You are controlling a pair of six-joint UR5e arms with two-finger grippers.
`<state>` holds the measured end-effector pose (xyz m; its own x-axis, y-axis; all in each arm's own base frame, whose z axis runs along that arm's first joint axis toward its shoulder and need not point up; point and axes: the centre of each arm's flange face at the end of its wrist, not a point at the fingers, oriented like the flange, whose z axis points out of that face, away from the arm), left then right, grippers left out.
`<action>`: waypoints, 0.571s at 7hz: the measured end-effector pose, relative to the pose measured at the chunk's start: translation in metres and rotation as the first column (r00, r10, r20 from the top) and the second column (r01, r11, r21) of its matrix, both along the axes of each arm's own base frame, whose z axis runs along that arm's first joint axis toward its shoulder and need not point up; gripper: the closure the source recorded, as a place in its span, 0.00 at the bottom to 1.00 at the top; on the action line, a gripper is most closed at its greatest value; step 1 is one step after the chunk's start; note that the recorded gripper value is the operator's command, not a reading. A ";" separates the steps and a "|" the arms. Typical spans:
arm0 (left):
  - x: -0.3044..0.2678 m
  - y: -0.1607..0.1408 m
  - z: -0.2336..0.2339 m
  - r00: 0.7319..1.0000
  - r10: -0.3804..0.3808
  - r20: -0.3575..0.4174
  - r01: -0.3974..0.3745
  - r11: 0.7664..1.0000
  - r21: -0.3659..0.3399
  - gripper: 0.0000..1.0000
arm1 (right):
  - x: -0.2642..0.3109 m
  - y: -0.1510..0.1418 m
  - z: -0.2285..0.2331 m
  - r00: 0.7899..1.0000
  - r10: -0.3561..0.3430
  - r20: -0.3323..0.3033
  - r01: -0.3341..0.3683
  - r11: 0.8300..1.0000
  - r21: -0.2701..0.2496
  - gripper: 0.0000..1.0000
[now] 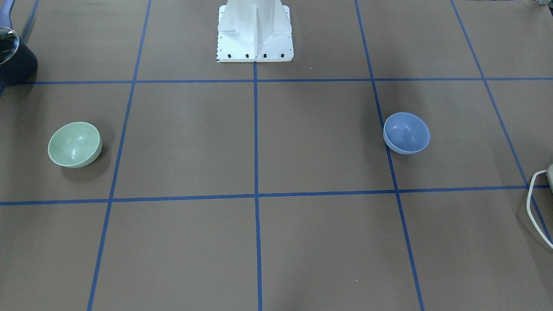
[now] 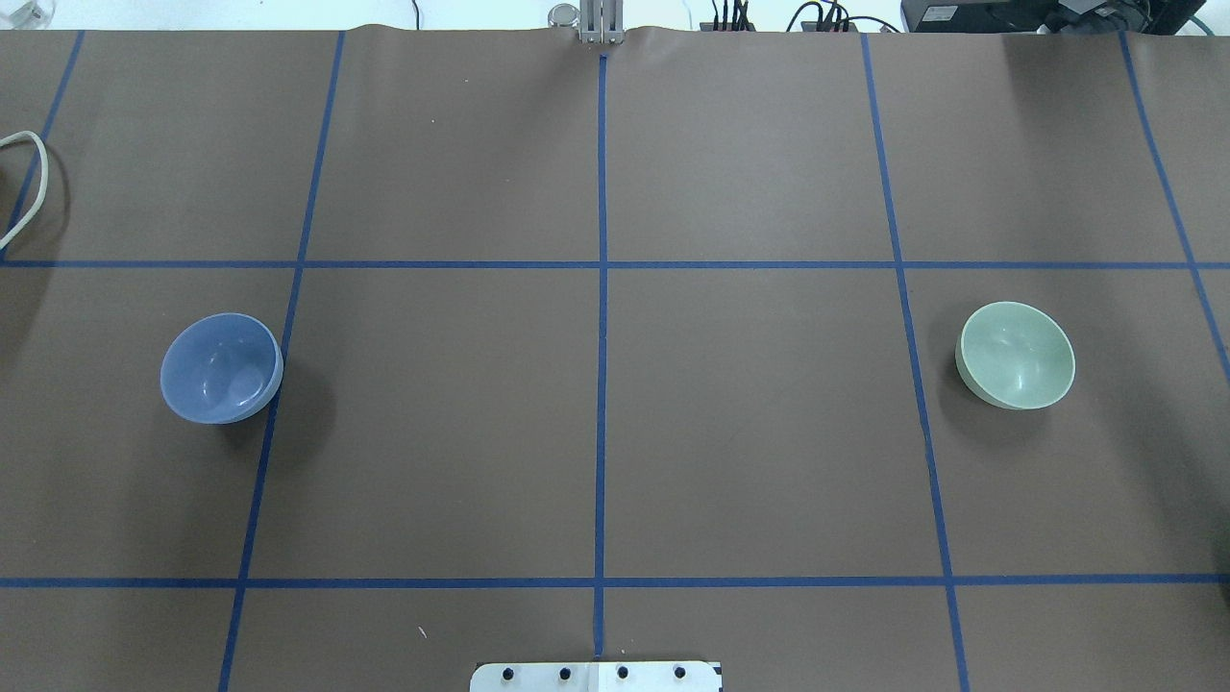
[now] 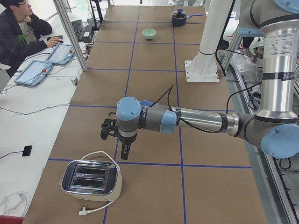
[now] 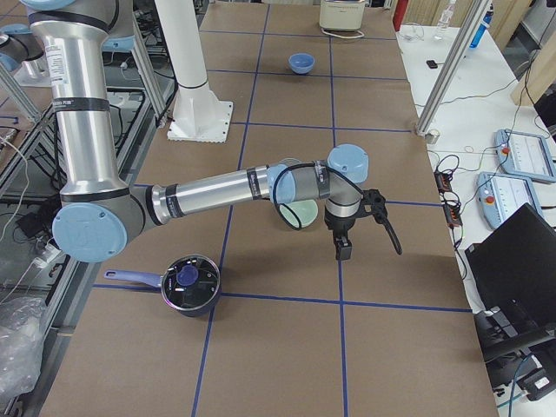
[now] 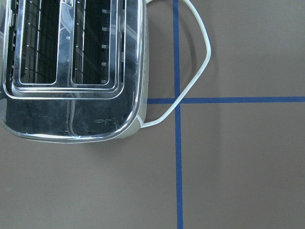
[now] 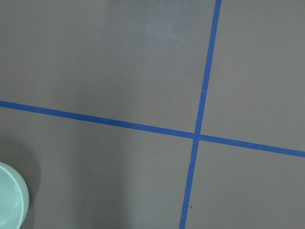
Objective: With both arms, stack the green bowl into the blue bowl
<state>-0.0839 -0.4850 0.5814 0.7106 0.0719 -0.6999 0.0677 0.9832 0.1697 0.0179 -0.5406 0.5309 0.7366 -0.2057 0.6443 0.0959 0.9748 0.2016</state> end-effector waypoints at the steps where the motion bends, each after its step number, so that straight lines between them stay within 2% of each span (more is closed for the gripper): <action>1: 0.004 -0.010 -0.011 1.000 0.009 0.000 -0.009 1.000 0.026 0.02 | -0.013 -0.012 -0.015 1.000 -0.021 0.003 0.021 0.999 0.028 0.00; 4: 0.038 -0.023 -0.027 0.997 0.074 -0.017 -0.072 0.990 0.122 0.02 | -0.048 -0.021 -0.029 0.997 -0.082 0.004 0.082 0.995 0.055 0.00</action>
